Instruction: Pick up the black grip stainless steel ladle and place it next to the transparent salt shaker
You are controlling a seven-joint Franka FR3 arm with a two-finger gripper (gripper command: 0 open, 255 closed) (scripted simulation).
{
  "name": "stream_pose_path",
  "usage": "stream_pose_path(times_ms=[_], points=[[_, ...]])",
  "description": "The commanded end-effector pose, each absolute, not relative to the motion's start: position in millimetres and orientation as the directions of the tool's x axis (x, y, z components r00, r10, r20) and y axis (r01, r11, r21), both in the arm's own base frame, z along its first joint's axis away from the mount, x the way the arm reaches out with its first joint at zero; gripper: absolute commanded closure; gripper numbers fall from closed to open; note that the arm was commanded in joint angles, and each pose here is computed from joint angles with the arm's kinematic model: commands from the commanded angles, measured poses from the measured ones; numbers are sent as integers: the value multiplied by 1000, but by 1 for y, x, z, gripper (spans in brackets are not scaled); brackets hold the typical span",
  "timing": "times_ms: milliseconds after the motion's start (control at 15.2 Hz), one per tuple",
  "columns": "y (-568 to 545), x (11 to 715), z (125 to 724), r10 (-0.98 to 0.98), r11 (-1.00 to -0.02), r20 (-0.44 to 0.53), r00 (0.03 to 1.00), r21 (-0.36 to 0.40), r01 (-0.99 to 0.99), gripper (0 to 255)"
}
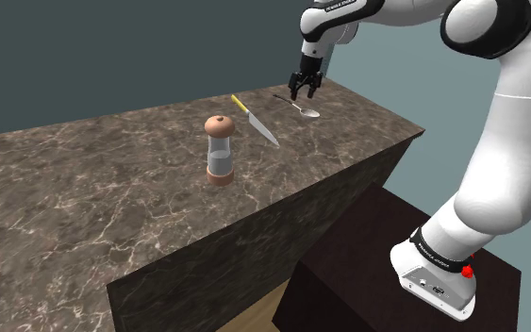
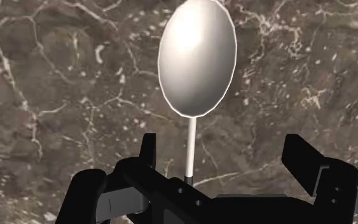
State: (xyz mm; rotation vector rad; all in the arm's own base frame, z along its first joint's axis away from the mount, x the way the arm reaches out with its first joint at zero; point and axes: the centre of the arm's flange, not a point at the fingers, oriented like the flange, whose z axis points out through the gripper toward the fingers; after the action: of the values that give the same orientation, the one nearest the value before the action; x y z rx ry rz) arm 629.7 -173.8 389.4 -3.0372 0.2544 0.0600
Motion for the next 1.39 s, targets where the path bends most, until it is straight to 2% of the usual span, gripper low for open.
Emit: stream_pose_path(times_ms=[0, 594, 1122, 1188, 1320], points=[[-188, 649, 382, -172, -980, -34, 984, -98, -175, 0], [-192, 663, 337, -178, -978, -26, 984, -104, -180, 0], [-192, 663, 338, -178, -978, -26, 984, -104, -180, 0], [-192, 663, 338, -178, -978, -26, 984, -104, -180, 255], [-192, 663, 338, -178, -978, -26, 984, -104, -180, 255]])
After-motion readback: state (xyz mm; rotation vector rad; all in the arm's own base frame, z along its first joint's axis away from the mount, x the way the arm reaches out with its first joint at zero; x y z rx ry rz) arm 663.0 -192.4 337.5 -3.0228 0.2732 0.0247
